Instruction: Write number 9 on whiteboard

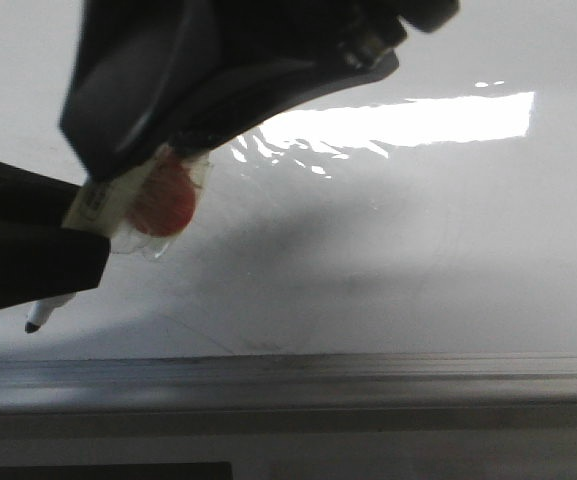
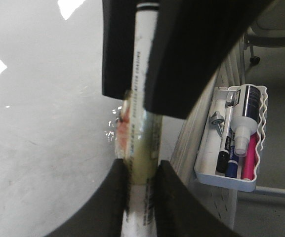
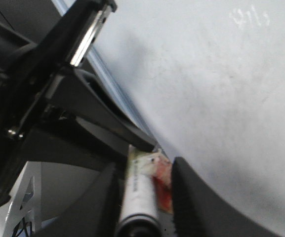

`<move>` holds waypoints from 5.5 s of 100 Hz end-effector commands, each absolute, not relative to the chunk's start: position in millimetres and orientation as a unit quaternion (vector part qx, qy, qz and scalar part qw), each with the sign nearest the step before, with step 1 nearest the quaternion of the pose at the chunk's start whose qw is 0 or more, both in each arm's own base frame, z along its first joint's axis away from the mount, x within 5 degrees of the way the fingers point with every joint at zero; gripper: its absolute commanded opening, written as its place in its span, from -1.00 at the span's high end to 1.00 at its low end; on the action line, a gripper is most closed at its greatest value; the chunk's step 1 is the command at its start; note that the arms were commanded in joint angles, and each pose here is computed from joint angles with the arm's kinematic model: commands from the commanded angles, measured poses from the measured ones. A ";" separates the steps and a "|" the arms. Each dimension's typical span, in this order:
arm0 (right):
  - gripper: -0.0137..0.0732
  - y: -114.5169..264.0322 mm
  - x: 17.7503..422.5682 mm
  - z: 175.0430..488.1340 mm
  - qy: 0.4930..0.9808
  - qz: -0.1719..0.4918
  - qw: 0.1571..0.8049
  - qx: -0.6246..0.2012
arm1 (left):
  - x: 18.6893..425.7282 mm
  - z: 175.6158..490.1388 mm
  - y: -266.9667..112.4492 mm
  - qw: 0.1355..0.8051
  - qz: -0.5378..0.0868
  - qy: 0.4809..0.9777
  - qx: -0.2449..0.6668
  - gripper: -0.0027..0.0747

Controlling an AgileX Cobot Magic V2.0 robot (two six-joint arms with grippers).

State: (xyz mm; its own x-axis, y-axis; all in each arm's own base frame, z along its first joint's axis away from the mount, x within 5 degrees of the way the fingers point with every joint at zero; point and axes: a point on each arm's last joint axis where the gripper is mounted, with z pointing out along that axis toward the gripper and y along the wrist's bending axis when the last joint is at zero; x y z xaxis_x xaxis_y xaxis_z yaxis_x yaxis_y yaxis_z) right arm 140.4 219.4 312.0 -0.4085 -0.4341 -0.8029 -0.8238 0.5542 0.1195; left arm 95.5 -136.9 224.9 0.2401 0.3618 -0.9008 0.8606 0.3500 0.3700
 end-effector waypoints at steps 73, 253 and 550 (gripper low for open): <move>0.80 181.0 161.3 383.4 0.774 0.266 0.480 -0.317 | 80.9 272.5 -98.7 0.659 -0.263 0.608 0.356 0.25; 0.81 208.0 154.3 360.2 0.819 0.316 0.370 -0.306 | 73.5 263.7 -121.1 0.622 -0.303 0.591 0.416 0.25; 0.83 30.3 25.1 268.7 0.525 0.373 0.729 -0.233 | 41.6 249.2 -59.3 0.669 -0.405 0.570 0.250 0.98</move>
